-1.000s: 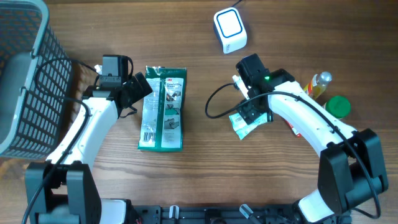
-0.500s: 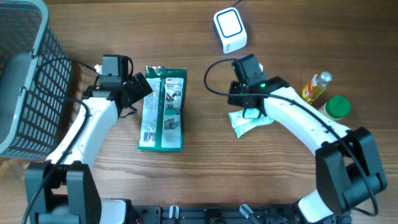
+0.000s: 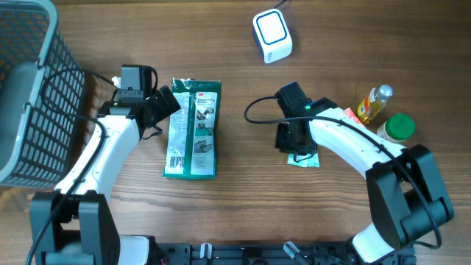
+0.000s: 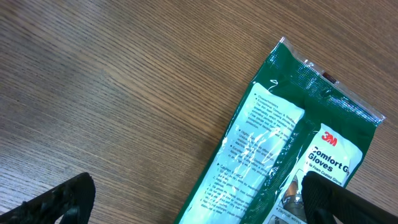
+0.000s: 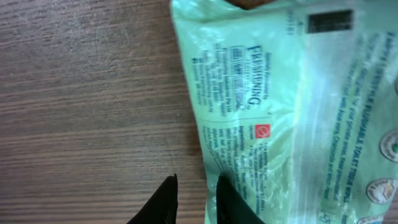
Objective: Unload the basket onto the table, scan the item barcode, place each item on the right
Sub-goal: 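Carry the wipes pack right and set it beside the red tube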
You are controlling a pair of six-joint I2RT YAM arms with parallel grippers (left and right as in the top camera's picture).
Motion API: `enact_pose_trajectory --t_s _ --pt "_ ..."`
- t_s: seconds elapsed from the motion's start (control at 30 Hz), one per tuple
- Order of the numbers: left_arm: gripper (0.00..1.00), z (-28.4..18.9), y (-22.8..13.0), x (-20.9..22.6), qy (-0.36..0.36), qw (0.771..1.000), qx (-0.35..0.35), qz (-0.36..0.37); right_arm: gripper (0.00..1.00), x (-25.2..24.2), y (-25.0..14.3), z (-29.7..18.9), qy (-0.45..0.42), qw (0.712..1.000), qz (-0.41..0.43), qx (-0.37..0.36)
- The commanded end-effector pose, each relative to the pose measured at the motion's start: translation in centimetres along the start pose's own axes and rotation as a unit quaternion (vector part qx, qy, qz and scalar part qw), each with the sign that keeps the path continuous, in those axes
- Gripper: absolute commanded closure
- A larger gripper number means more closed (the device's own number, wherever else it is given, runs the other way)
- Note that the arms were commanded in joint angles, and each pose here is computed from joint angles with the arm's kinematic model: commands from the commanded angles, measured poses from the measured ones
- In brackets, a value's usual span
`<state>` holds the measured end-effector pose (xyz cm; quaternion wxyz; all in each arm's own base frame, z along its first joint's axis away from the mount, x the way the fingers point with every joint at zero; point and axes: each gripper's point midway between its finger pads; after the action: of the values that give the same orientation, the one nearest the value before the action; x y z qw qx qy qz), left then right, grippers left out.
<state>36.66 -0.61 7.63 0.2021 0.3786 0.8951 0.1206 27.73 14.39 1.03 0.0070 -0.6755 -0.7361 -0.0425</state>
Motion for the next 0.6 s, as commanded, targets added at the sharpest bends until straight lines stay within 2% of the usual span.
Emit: enact_pose_trajectory --t_s 0.0,0.13,0.3,0.43,0.47,0.53,0.57 --pt "0.0 -0.5 0.8 -0.2 -0.002 1.0 -0.014 0.004 0.77 -2.0 0.8 0.4 -0.055 0.998 -0.008 -0.018" --pt "0.0 -0.5 0.8 -0.2 -0.002 1.0 -0.014 0.004 0.75 -2.1 1.2 0.4 -0.059 0.998 -0.014 -0.026" --pt "0.0 -0.5 0.8 -0.2 -0.002 1.0 -0.014 0.004 0.72 -7.0 -0.2 -0.8 -0.189 0.981 -0.039 -0.003" --pt "0.0 -0.5 0.8 -0.2 -0.002 1.0 -0.014 0.004 0.71 -8.0 -0.2 -1.2 -0.22 0.974 -0.056 0.0" --pt "0.0 -0.5 0.8 -0.2 -0.002 1.0 -0.014 0.004 0.71 -8.0 -0.2 -1.2 -0.22 0.974 -0.058 0.001" --pt "0.0 -0.5 0.8 -0.2 -0.002 1.0 -0.014 0.004 0.86 -7.2 -0.4 -1.6 -0.2 0.975 -0.092 0.018" --pt "0.0 -0.5 0.8 -0.2 -0.002 1.0 -0.014 0.004 0.83 -6.7 -0.2 -2.2 -0.187 0.977 -0.103 0.023"
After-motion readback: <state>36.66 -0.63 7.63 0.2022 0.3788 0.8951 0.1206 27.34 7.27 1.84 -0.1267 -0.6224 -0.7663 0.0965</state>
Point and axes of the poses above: each gripper's point midway between its finger pads, its own z axis out along the fingers, its own x axis along the line the jaws close on, y = z × x, and after that the axes turned 13 degrees about -z, right-handed
